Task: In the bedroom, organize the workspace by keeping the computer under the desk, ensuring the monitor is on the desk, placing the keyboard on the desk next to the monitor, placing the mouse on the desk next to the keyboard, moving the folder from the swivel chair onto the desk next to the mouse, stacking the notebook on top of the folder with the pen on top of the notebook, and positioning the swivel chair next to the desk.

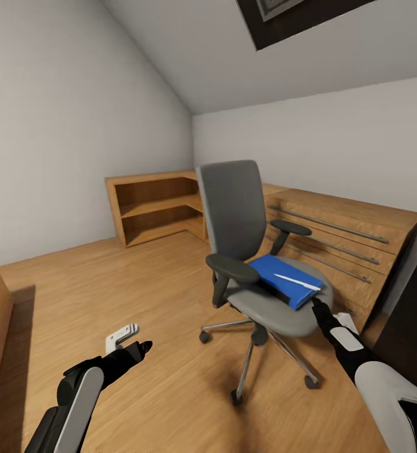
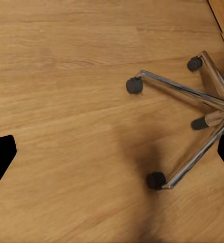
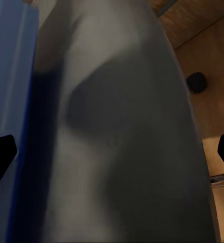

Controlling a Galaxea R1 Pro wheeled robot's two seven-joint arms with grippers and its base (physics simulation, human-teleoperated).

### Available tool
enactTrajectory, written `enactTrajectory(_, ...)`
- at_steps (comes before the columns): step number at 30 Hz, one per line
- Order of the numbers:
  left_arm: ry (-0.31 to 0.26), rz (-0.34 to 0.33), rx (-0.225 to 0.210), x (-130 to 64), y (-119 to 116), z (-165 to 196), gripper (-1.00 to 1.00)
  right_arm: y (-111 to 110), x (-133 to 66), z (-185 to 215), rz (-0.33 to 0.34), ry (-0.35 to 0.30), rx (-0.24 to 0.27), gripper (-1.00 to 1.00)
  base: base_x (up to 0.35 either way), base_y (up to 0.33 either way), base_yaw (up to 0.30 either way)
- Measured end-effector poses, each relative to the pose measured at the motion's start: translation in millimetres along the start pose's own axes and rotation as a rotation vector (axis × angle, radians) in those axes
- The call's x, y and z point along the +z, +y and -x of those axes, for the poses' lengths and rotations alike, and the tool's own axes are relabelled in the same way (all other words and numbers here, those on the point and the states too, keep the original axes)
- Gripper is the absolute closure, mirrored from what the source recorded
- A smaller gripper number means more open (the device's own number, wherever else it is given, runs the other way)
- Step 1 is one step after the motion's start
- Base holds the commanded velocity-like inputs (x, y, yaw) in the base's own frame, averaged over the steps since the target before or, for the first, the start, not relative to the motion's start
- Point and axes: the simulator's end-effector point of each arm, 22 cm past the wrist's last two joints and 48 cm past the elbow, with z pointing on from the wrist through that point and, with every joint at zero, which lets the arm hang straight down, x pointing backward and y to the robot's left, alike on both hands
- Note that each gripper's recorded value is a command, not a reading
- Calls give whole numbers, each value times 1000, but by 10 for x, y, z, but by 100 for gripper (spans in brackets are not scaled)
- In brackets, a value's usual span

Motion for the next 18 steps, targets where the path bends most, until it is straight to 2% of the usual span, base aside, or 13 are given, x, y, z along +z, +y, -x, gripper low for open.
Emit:
enactTrajectory(7,-1,0,0,-2,-1,2,-100,-12,-2,8,-2,-1,1,-100,126,45,6)
enactTrajectory(12,0,0,0,0,-1,1,-100,-14,-1,10,-2,-1,0,-100,18,6,0)
enactTrajectory(15,0,0,0,1,1,-1,-100,-14,-1,10,-2,-1,0,-100,-57,1,0)
enactTrajectory(18,1,-1,-1,3,-1,-4,-100,-16,1,8,-2,-1,-1,-100,-240,0,0)
